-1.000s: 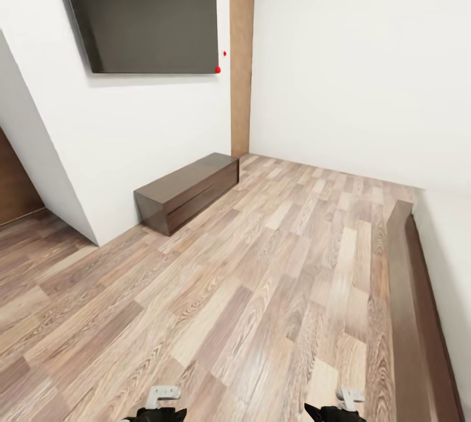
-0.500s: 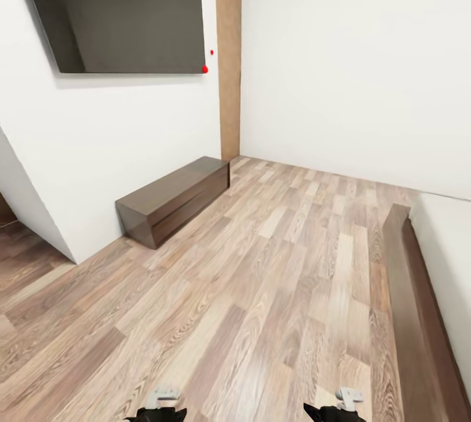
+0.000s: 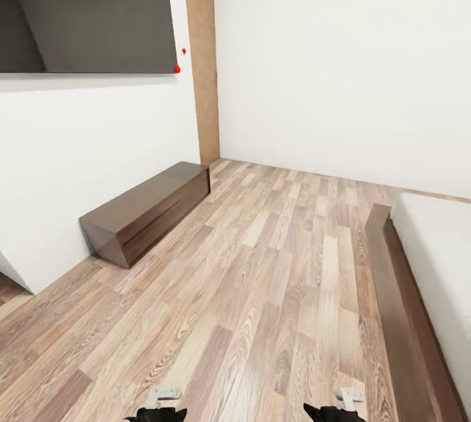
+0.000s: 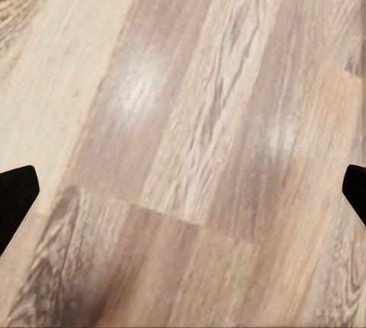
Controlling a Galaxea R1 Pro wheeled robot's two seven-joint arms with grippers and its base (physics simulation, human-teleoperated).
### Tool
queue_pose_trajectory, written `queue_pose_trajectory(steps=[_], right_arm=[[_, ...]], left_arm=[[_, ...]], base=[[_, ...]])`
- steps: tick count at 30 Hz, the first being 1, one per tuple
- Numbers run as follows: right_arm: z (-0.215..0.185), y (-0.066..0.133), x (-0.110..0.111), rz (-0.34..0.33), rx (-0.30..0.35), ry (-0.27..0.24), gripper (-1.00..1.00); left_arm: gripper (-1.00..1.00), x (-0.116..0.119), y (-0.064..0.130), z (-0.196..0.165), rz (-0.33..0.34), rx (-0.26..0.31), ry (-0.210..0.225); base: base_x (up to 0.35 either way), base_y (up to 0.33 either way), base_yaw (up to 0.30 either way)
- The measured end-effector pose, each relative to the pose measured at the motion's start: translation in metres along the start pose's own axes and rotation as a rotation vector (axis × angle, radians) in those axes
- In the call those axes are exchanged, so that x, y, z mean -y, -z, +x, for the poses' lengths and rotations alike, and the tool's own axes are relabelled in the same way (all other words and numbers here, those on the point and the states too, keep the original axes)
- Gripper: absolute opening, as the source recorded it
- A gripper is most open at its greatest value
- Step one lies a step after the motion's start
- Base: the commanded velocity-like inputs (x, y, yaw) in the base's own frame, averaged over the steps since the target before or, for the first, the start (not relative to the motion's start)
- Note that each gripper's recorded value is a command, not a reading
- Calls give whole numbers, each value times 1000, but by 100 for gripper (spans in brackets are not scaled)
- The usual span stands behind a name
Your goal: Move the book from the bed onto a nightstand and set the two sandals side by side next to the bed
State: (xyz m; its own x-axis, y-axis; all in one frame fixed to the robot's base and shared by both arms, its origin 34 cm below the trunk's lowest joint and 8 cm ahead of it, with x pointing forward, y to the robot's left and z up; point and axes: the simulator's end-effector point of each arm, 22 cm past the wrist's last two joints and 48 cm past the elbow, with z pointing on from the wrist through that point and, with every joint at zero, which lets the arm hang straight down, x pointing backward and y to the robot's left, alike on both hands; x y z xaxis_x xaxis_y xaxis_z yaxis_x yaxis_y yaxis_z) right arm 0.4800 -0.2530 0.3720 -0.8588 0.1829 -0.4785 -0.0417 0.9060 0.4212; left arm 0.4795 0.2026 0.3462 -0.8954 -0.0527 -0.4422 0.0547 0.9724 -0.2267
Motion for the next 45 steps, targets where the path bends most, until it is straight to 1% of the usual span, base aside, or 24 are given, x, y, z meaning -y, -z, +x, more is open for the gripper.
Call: queue_pose_trajectory(steps=[10, 35, 45], right_arm=[[0, 0, 0, 0, 0, 0, 100], [-2, 0, -1, -1, 4, 3, 100], [-4, 1, -2, -2, 7, 4, 100]], left_arm=[[100, 0, 0, 0, 0, 0, 0], [100, 0, 1, -3, 0, 6, -3], [100, 1, 2, -4, 1, 10, -4]], base=[[264, 0, -198], [8, 0, -200], [281, 0, -200]])
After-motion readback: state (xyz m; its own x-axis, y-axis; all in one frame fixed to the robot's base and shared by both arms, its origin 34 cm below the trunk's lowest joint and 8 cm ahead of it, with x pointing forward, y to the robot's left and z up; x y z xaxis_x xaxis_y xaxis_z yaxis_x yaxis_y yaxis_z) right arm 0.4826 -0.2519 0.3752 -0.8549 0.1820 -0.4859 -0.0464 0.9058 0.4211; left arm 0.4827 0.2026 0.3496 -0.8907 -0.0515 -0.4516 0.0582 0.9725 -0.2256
